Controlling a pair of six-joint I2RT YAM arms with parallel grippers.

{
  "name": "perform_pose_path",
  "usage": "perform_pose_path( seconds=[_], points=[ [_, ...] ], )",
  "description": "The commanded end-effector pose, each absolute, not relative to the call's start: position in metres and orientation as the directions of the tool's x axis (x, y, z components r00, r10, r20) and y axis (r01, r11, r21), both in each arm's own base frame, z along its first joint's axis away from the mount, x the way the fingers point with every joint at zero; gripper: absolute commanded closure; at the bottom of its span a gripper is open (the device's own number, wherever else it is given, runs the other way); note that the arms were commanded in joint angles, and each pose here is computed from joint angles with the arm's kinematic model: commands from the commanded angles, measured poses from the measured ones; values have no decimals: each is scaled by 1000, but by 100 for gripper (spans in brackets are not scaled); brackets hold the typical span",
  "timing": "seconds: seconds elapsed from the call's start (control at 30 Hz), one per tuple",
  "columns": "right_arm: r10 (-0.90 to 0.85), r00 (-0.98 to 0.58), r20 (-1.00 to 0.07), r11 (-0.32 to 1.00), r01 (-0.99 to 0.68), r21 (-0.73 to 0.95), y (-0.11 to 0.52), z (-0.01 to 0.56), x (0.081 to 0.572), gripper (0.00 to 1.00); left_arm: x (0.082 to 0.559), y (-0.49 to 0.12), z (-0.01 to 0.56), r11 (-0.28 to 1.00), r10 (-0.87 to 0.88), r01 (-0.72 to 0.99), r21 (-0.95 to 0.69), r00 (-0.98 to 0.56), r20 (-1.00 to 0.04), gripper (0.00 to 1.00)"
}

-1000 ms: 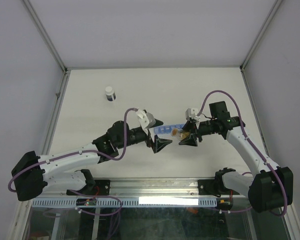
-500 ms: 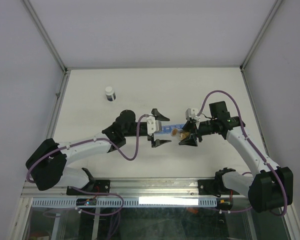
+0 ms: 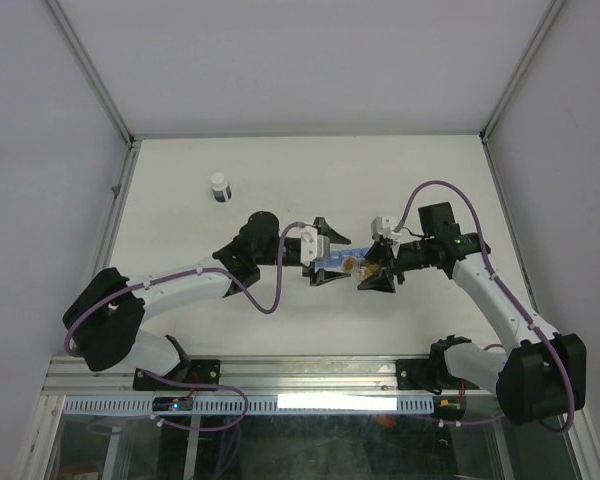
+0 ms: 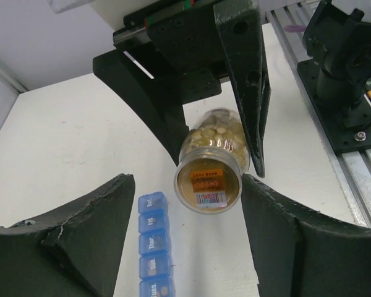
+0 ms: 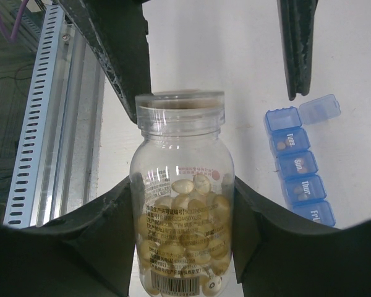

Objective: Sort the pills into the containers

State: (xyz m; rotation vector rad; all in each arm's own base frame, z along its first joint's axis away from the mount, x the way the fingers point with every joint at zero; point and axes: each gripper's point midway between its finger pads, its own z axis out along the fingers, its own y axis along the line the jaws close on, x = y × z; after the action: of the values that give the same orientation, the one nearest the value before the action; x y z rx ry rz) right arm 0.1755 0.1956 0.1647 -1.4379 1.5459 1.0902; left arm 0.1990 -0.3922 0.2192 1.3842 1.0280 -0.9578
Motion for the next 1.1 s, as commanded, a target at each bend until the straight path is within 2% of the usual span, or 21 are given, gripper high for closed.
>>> perform_pose_path(
  seconds=[0.0, 0.27, 0.47, 0.7, 0.8, 0.93, 1.07],
  points=[
    [-315, -31, -949, -29, -999, 42, 202, 184, 177, 100, 198, -402, 244, -42, -17, 940, 339, 339, -941, 32],
    [-316, -32, -948, -29, -999, 43, 202, 184, 177, 100, 199, -404, 243, -45, -18, 944, 327, 327, -945, 41],
    [-315, -31, -949, -29, -999, 42, 202, 184, 177, 100, 199, -404, 244, -44, -20, 947, 318, 317, -948, 60],
    [-316, -33, -948, -29, -999, 45, 202, 184, 177, 100, 195, -403, 251, -44, -39, 967, 249, 248, -968, 76],
    [-317, -34, -948, -29, -999, 46, 202, 184, 177, 100, 193, -404, 257, -16, -57, 995, 96, 95, -994, 83],
    [-317, -35, -948, -29, -999, 46, 202, 184, 177, 100, 198, -406, 259, 80, -93, 972, -220, -213, -973, 97],
    [-317, -35, -948, -29, -998, 46, 202, 184, 177, 100, 201, -410, 247, 223, -128, 867, -446, -427, -895, 98]
  ],
)
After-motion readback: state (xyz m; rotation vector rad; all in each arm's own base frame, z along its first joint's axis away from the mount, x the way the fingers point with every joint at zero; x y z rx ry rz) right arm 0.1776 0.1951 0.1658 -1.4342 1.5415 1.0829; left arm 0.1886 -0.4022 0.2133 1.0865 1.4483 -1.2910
